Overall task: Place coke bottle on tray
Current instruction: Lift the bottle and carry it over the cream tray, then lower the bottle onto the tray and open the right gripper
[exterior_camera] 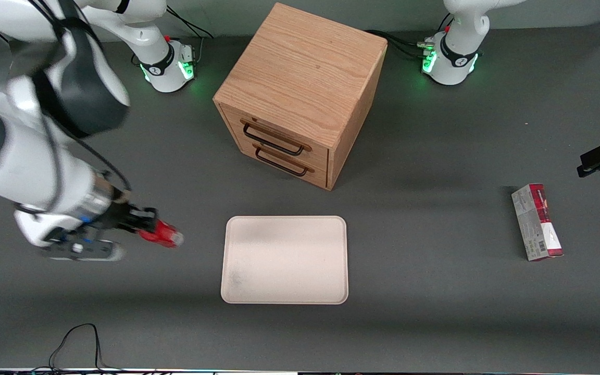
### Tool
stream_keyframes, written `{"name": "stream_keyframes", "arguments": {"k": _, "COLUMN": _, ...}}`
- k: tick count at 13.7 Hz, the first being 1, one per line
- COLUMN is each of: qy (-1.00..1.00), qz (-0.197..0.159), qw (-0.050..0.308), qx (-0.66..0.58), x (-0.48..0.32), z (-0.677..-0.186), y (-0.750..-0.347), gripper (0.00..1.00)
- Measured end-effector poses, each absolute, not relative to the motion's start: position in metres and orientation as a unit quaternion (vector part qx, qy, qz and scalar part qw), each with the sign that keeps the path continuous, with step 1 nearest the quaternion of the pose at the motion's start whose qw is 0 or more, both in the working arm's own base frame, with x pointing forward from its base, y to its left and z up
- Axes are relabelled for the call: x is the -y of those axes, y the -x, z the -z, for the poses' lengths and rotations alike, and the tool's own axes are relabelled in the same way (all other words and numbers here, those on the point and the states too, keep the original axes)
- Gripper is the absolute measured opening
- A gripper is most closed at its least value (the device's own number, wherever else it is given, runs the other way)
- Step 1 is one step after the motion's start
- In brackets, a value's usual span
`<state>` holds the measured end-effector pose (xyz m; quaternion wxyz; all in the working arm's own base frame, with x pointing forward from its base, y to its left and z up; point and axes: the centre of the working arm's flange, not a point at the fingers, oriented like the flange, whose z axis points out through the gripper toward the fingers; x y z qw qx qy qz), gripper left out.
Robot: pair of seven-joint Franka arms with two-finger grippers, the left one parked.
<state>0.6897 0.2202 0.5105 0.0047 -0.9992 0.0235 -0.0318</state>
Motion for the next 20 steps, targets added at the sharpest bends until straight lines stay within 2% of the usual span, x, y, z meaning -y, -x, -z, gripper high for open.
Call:
{"name": "stream_keyframes", "arguments": {"k": 4, "qy": 0.998, "qz": 0.052, "qw": 0.034, "qx": -0.033, "x": -0.266, "z": -0.415, "y": -0.718, "gripper": 0.41}}
{"name": "stream_keyframes", "arguments": {"k": 7, "qy": 0.997, "qz": 0.064, "qw": 0.039, "qx": -0.033, "x": -0.279, "z": -0.363, "y": -0.726, "gripper": 0.41}}
{"name": "stream_keyframes", "arguments": {"k": 11, "qy": 0.997, "qz": 0.071, "qw": 0.037, "qx": -0.019, "x": -0.291, "z": -0.317, "y": -0.724, "gripper": 0.41}}
{"name": "stream_keyframes", "arguments": {"k": 14, "qy": 0.997, "qz": 0.071, "qw": 0.037, "qx": -0.013, "x": -0.296, "z": -0.305, "y": -0.720, "gripper": 0.41}}
{"name": "stream_keyframes", "arguments": {"k": 15, "qy": 0.997, "qz": 0.073, "qw": 0.037, "qx": -0.014, "x": -0.296, "z": -0.305, "y": -0.720, "gripper": 0.47}}
{"name": "stream_keyframes", "arguments": {"k": 20, "qy": 0.994, "qz": 0.096, "qw": 0.042, "qx": -0.028, "x": -0.294, "z": -0.326, "y": -0.725, "gripper": 0.98}}
